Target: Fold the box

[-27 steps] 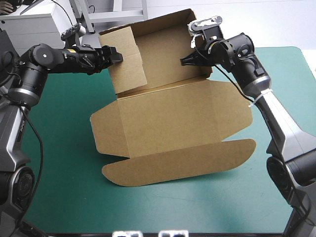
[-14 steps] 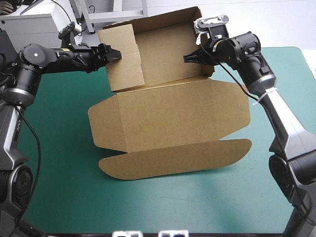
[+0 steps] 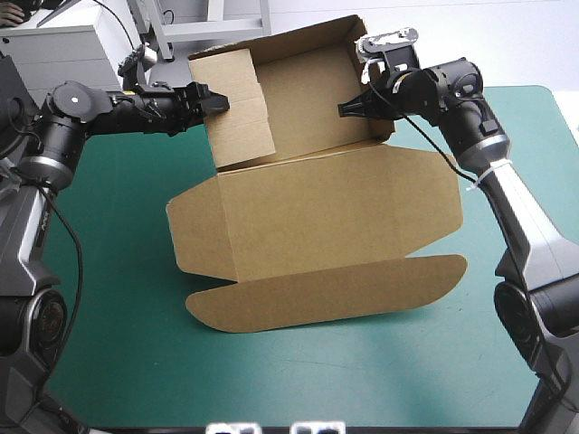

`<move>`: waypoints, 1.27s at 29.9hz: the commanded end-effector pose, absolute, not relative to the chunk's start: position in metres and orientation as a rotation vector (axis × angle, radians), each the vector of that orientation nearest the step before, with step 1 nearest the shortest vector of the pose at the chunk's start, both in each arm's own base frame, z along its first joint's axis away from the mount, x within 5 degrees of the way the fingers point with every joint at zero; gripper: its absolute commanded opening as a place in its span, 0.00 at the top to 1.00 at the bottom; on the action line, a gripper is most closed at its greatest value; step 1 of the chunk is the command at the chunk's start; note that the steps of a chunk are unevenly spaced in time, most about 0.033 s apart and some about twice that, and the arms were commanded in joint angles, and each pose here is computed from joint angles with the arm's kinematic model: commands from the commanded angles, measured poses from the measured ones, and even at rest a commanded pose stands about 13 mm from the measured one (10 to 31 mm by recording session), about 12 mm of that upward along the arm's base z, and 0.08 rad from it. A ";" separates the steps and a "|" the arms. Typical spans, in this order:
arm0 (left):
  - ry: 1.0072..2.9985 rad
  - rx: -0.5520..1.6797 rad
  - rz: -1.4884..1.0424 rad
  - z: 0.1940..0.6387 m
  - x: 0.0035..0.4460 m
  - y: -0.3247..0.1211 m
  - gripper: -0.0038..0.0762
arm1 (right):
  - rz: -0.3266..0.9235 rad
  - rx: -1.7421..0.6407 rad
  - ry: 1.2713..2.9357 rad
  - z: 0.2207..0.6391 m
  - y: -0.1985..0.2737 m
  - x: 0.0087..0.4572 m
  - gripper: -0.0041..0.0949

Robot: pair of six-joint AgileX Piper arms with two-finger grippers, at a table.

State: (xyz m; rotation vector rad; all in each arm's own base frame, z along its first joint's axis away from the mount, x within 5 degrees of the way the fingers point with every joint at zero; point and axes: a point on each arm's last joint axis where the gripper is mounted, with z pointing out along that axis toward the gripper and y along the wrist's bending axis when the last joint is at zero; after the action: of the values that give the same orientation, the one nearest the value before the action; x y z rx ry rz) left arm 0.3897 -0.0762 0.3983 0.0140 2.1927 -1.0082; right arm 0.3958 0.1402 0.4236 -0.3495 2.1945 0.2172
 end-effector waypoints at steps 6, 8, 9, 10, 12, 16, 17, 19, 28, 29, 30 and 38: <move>2.100 0.074 -0.946 0.416 0.384 -0.104 0.76 | 0.435 -0.343 2.003 0.470 0.156 0.369 0.97; 2.106 0.101 -0.923 0.415 0.382 -0.109 0.92 | 0.440 -0.350 2.005 0.470 0.159 0.367 0.97; 2.106 0.110 -0.905 0.414 0.383 -0.111 0.96 | 0.441 -0.353 2.005 0.470 0.160 0.367 0.97; 2.102 0.114 -0.901 0.415 0.382 -0.112 0.96 | 0.439 -0.360 2.003 0.470 0.160 0.367 0.97; 2.088 0.110 -0.905 0.416 0.383 -0.115 0.96 | 0.439 -0.368 2.002 0.470 0.162 0.366 0.97; 2.076 0.100 -0.891 0.416 0.383 -0.117 0.96 | 0.447 -0.383 2.015 0.469 0.166 0.364 0.97; 2.083 0.098 -0.868 0.415 0.383 -0.119 0.96 | 0.447 -0.391 2.022 0.468 0.168 0.363 0.97; 2.101 0.082 -0.794 0.413 0.384 -0.120 0.96 | 0.451 -0.409 2.029 0.467 0.172 0.360 0.97; 2.210 0.063 -0.395 0.398 0.376 -0.141 0.96 | 0.356 -0.353 2.158 0.450 0.184 0.358 0.97; 2.227 0.047 -0.371 0.396 0.376 -0.141 0.96 | 0.329 -0.351 2.191 0.444 0.183 0.361 0.97; 2.250 0.051 -0.354 0.392 0.377 -0.142 0.96 | 0.303 -0.352 2.224 0.438 0.183 0.363 0.97; 2.572 0.060 -0.236 0.339 0.384 -0.145 0.96 | 0.210 -0.378 2.458 0.380 0.193 0.388 0.97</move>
State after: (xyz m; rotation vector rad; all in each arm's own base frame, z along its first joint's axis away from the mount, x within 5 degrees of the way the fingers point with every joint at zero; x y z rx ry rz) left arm 0.3867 -0.1371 0.3314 0.0161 2.5808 -0.2269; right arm 0.3994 0.1783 0.3572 -0.3335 2.5285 0.0628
